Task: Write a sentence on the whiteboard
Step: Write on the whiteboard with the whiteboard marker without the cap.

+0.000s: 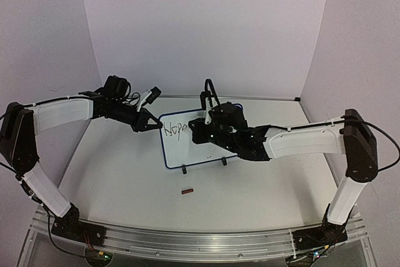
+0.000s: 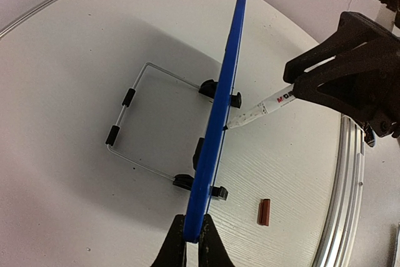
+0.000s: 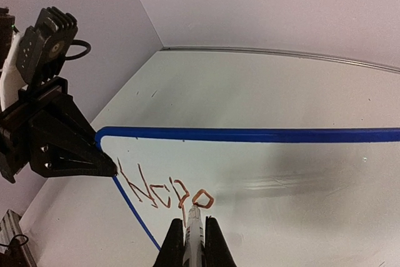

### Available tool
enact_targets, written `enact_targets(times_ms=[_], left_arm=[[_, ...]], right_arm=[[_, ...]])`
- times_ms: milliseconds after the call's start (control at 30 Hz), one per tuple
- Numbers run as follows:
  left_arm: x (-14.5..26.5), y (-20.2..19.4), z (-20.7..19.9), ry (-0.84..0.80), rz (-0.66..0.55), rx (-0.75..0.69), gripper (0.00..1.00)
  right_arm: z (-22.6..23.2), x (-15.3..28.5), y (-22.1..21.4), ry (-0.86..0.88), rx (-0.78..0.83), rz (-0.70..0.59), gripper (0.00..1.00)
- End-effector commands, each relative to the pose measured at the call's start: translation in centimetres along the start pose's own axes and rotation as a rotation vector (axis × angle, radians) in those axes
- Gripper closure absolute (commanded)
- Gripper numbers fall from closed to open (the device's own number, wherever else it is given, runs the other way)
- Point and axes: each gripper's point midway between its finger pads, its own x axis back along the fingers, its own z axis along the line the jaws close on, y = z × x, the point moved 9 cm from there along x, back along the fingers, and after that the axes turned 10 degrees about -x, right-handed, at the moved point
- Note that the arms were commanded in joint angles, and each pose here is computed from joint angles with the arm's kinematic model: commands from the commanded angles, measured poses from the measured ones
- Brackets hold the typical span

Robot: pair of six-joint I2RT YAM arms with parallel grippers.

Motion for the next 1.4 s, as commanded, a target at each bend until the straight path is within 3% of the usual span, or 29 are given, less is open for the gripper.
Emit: enact_targets(times_ms=[0,933,1367], left_arm=[[-0.2,-0.4,0.4,0.054,0.033,-0.029,1.0],[-0.2,-0.5,0.4,0.056,0.034,-0.03,1.0],[-0.2,-0.4,0.4,0.062,0.032,-0.031,1.0]], right_arm=[[-0.6,-0.4,-0.7,-0.02,-0.008,0.012,1.0],[-1.3,0.9,0.1,-0.087,0.023,-0.029,1.0],[-1.3,5.6,3.1,-0.065,0.008,-0.115,1.0]])
